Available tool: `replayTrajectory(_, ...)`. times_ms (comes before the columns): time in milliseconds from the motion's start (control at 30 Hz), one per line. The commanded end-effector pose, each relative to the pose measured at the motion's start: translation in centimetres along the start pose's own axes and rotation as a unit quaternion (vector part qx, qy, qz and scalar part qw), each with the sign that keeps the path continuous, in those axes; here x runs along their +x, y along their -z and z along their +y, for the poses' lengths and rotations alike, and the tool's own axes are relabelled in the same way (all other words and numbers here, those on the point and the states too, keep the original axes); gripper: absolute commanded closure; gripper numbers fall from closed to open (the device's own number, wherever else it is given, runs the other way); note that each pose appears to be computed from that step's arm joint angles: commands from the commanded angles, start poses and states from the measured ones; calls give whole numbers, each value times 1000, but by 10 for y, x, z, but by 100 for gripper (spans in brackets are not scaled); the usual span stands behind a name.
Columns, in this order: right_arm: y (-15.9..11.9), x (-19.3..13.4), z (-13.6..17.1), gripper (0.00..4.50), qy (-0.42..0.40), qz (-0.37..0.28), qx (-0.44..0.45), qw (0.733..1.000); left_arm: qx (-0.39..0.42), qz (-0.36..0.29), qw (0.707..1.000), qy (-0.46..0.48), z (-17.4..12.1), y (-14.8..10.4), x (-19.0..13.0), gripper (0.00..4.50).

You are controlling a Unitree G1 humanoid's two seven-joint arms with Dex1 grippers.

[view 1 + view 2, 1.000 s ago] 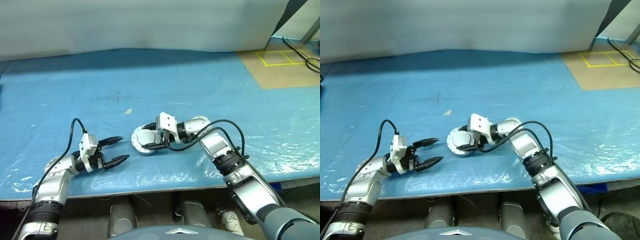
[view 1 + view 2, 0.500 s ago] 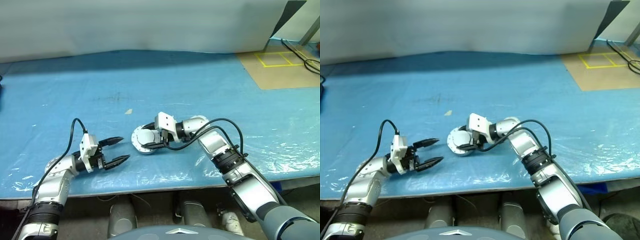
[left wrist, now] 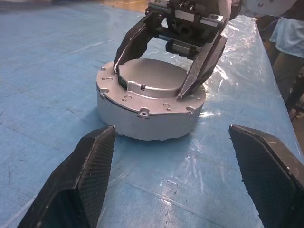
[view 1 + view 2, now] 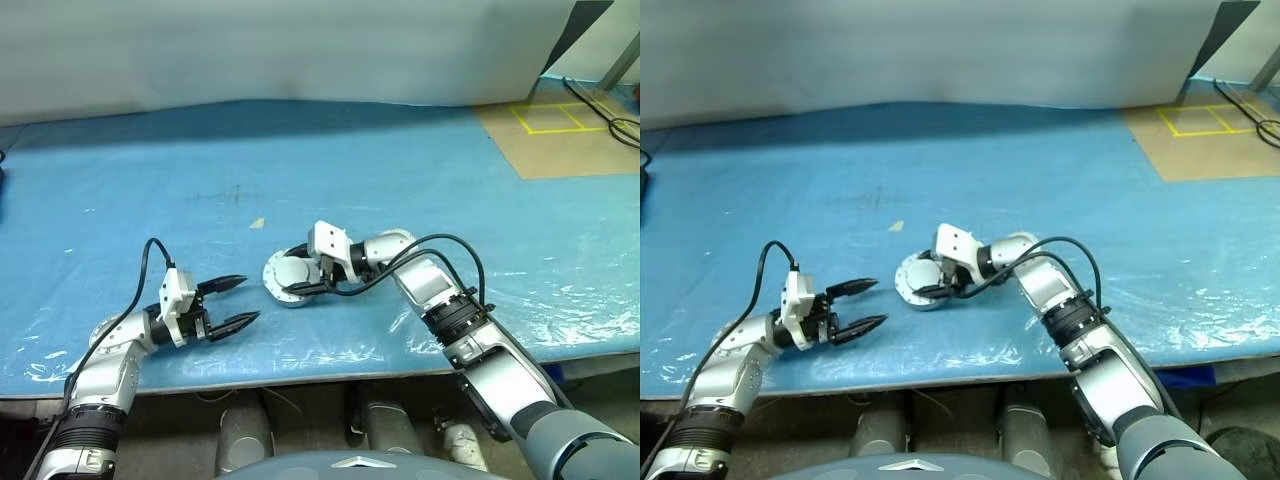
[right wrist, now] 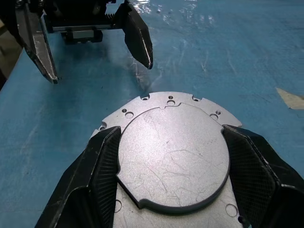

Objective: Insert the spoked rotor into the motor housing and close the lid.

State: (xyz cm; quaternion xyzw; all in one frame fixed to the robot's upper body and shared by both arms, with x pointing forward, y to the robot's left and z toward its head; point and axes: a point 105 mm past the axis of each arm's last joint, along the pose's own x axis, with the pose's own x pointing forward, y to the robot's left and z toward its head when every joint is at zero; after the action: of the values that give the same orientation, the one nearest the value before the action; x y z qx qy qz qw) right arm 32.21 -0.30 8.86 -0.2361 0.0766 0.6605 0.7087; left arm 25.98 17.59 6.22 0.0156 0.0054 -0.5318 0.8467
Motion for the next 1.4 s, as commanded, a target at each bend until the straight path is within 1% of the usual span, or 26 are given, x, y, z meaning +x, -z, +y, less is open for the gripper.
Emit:
replayTrajectory(33,25,-6,-6,153,25,67,-4,997,11,-9,1000,5,-1,-6,0,50)
replayTrajectory(233,36,-10,0,153,9,89,-2,996,10,-15,1000,-1,1,-7,2,50)
replayTrajectory(367,36,-9,2,153,7,88,1,996,-13,-45,998,-31,10,-19,10,50)
replayTrajectory(500,37,-9,3,153,7,88,2,996,-34,-60,997,-32,14,-28,17,50)
replayTrajectory(700,39,-9,5,153,10,89,3,996,-34,-69,996,-38,19,-32,25,50)
replayTrajectory(800,40,-9,5,153,12,90,4,996,-45,-68,996,-18,16,-32,25,106)
replayTrajectory(933,41,-10,5,153,15,91,4,996,-33,-52,998,-6,13,-26,24,242)
replayTrajectory(1100,41,-10,3,153,21,92,4,996,-36,-30,999,13,9,-18,24,425)
replayTrajectory(1133,41,-10,3,153,22,92,3,995,-37,-27,999,14,9,-16,25,448)
replayTrajectory(1400,41,-11,3,153,26,92,2,995,-31,-16,999,11,12,-13,32,448)
